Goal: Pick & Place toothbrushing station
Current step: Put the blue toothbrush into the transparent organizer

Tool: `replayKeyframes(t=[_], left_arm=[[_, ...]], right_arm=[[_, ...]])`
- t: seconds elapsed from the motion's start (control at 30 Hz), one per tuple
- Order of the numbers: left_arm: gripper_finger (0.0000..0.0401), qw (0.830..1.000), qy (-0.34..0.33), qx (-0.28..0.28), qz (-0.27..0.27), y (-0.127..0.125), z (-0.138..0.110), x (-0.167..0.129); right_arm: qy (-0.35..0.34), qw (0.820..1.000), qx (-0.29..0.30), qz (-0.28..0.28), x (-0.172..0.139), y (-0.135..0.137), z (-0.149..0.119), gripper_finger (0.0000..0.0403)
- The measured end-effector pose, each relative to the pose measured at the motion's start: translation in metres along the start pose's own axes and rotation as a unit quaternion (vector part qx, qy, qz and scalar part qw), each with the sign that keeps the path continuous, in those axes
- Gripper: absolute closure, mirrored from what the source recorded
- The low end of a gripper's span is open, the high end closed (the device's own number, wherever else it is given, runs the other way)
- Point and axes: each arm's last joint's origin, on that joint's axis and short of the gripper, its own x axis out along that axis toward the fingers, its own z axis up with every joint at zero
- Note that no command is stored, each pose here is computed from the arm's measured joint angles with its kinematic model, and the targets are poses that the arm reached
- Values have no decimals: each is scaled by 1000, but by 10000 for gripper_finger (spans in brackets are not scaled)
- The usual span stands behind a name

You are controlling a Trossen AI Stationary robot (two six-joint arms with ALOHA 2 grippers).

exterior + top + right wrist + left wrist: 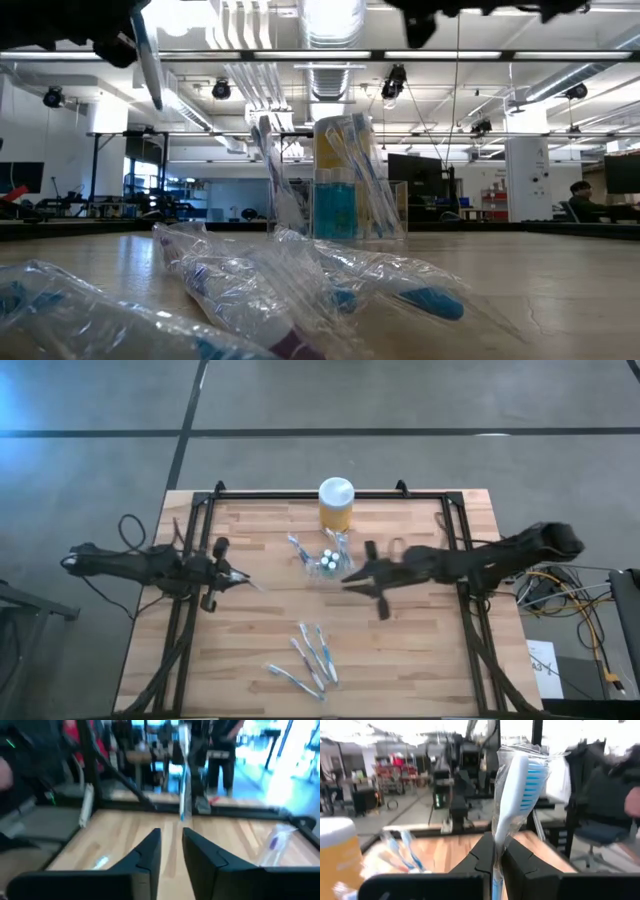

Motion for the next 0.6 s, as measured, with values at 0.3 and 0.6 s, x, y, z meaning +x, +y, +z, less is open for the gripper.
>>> replayKeyframes(t=[0.3,0.6], left_arm=[[382,1000,-29,11,5,1,6,-15],[383,999,-28,21,21,2,24,-29]], right_arm=[[-80,995,27,-49,-75,-9,-37,393],[-138,988,49,-55,-113,-12,-65,394]])
